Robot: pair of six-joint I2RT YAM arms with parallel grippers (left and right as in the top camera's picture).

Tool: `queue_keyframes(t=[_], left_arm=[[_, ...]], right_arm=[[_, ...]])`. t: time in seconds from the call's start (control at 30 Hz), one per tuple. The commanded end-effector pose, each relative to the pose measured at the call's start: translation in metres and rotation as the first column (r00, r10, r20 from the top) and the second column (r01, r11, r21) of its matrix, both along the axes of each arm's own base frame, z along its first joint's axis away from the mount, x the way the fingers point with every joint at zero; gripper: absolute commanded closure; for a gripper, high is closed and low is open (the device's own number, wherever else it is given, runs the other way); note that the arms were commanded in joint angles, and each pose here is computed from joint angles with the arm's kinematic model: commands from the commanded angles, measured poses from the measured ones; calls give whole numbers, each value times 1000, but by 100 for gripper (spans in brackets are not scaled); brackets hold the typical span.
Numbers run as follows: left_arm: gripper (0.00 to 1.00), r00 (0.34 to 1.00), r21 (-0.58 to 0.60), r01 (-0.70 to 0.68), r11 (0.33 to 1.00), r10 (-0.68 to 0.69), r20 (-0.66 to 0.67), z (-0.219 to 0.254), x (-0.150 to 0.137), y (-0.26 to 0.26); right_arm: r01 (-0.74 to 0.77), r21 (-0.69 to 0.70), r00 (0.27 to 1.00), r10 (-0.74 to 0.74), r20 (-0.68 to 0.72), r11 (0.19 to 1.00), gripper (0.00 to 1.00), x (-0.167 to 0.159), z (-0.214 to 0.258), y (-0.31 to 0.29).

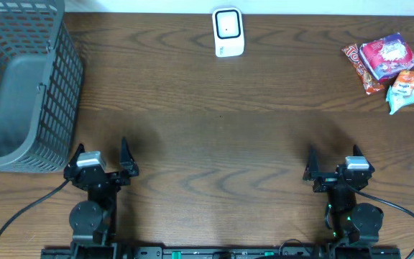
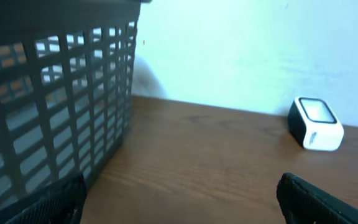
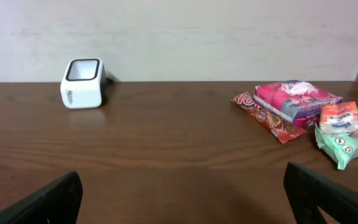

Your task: Scan the item barcode

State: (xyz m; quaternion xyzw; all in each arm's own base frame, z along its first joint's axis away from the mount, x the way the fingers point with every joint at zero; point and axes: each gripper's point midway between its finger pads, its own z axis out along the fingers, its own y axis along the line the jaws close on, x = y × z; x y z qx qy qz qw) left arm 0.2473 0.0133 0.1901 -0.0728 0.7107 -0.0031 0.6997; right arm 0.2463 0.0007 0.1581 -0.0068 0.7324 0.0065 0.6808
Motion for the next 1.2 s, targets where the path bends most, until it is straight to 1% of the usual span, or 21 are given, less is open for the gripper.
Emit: queue_keyframes(t=[0.0,0.13,0.3,0.43,0.53,0.57,0.73,0.93,1.17], left_arm=[[2,999,48,19,999,-21,44,4,-1,-3],[2,986,155,126,980,-140,85,3,-1,-20],[2,985,144,154,978,-164,60,-3,-1,-23],[2,986,125,165,978,-165,-14,-21,-1,-23],[2,980,104,176,979,-164,-113,-46,-3,-23],[2,979,79,160,984,-149,-136,-52,-4,-20],[2,990,-33,49,998,-53,-127,-53,-4,-4],[2,990,-12,50,999,-51,-131,-53,-4,-3],[2,990,-14,54,998,-55,-133,-53,-4,-4]], right_arm=[[-10,18,1000,10,1,1000,1,0,-1,3],[-10,18,1000,10,1,1000,1,0,-1,3],[-10,18,1000,10,1,1000,1,0,-1,3],[-10,18,1000,10,1,1000,1,0,-1,3],[-10,18,1000,10,1,1000,1,0,-1,3],[-10,18,1000,10,1,1000,1,0,-1,3],[-10,18,1000,10,1,1000,1,0,-1,3],[-10,18,1000,10,1,1000,1,0,-1,3],[-10,18,1000,10,1,1000,1,0,-1,3]])
